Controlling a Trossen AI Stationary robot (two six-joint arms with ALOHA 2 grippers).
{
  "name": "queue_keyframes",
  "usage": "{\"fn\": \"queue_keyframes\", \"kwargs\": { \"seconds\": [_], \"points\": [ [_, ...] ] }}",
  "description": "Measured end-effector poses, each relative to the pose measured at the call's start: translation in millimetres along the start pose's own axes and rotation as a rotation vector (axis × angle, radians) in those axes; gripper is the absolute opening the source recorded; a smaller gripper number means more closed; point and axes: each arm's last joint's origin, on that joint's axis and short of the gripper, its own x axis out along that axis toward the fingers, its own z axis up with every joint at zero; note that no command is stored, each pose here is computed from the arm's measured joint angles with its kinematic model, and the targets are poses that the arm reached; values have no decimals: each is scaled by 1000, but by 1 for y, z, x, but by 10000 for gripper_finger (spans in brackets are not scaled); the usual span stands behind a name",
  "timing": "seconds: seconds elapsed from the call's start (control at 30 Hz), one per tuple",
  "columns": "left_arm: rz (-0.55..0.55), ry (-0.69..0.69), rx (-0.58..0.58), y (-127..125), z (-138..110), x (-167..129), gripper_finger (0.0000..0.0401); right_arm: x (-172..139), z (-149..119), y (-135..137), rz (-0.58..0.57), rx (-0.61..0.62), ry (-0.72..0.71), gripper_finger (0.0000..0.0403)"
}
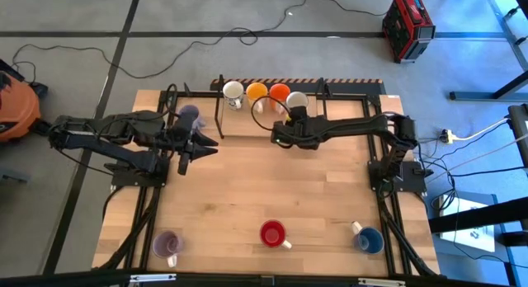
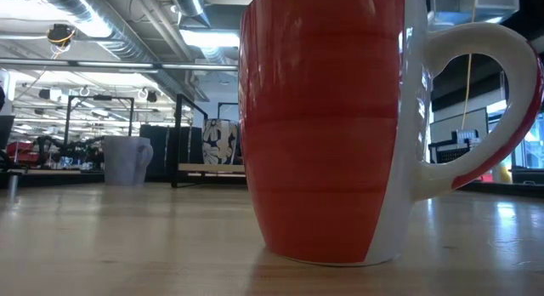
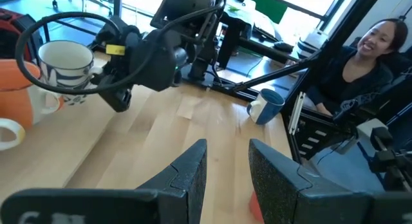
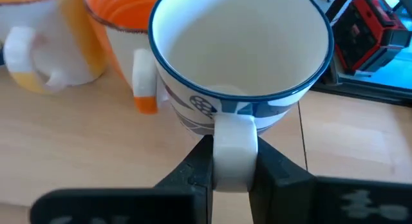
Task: Place coffee mugs
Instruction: Put the blue patterned mug on the shelf
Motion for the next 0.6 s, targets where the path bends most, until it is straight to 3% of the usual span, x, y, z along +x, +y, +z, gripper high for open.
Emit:
{"fn": "queue_keyframes", "kwargs": {
  "seconds": [0.6],
  "points": [
    [2,-15,0,0,1,0,110,16,7,-7,-39,38,9,42]
  ]
}}
